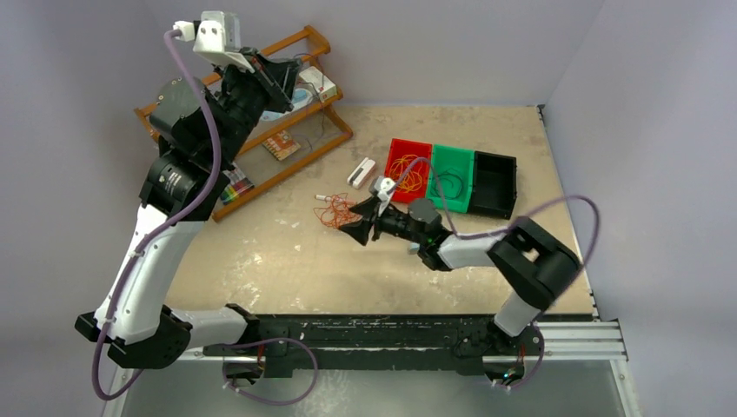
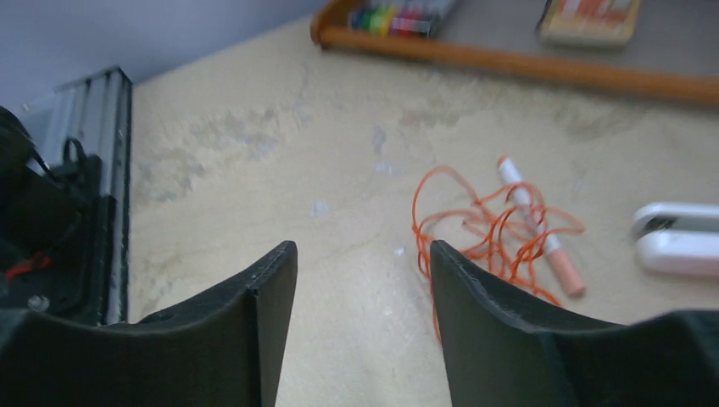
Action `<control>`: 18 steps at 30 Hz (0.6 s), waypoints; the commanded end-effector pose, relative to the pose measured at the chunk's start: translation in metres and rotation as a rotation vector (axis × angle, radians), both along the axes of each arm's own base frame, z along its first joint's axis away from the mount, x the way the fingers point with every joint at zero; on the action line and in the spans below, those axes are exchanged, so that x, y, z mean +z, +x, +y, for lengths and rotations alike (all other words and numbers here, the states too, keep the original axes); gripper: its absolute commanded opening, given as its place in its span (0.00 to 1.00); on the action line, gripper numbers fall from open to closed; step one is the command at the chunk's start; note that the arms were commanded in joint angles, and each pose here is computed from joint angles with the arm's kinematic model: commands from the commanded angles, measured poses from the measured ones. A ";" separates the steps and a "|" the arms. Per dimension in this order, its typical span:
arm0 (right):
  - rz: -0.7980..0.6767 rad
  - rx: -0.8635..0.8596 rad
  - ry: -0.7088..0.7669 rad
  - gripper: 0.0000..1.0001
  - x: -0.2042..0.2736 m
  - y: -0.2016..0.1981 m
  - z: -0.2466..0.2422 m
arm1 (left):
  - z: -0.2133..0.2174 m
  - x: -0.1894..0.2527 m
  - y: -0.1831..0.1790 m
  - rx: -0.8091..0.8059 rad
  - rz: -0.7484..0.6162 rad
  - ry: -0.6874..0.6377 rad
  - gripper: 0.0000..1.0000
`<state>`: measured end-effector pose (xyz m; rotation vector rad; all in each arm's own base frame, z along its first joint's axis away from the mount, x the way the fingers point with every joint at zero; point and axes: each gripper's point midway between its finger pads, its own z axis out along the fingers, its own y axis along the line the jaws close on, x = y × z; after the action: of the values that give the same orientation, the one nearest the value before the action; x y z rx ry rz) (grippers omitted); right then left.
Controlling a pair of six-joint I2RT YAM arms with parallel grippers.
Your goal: Untangle the cables
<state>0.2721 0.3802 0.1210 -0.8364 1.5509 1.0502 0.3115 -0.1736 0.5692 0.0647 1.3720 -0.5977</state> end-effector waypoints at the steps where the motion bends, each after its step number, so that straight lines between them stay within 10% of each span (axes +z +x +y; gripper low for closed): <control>1: -0.204 -0.082 0.175 0.64 0.108 -0.004 -0.022 | 0.003 0.002 -0.004 0.000 -0.036 -0.026 0.00; 18: -0.570 -0.209 0.339 0.84 0.289 -0.026 -0.076 | -0.035 -0.054 -0.010 -0.199 0.039 -0.024 0.00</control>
<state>0.2458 0.3093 0.3688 -0.6639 1.0177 0.8511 0.3147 -0.2010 0.4963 0.1422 1.4895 -0.6872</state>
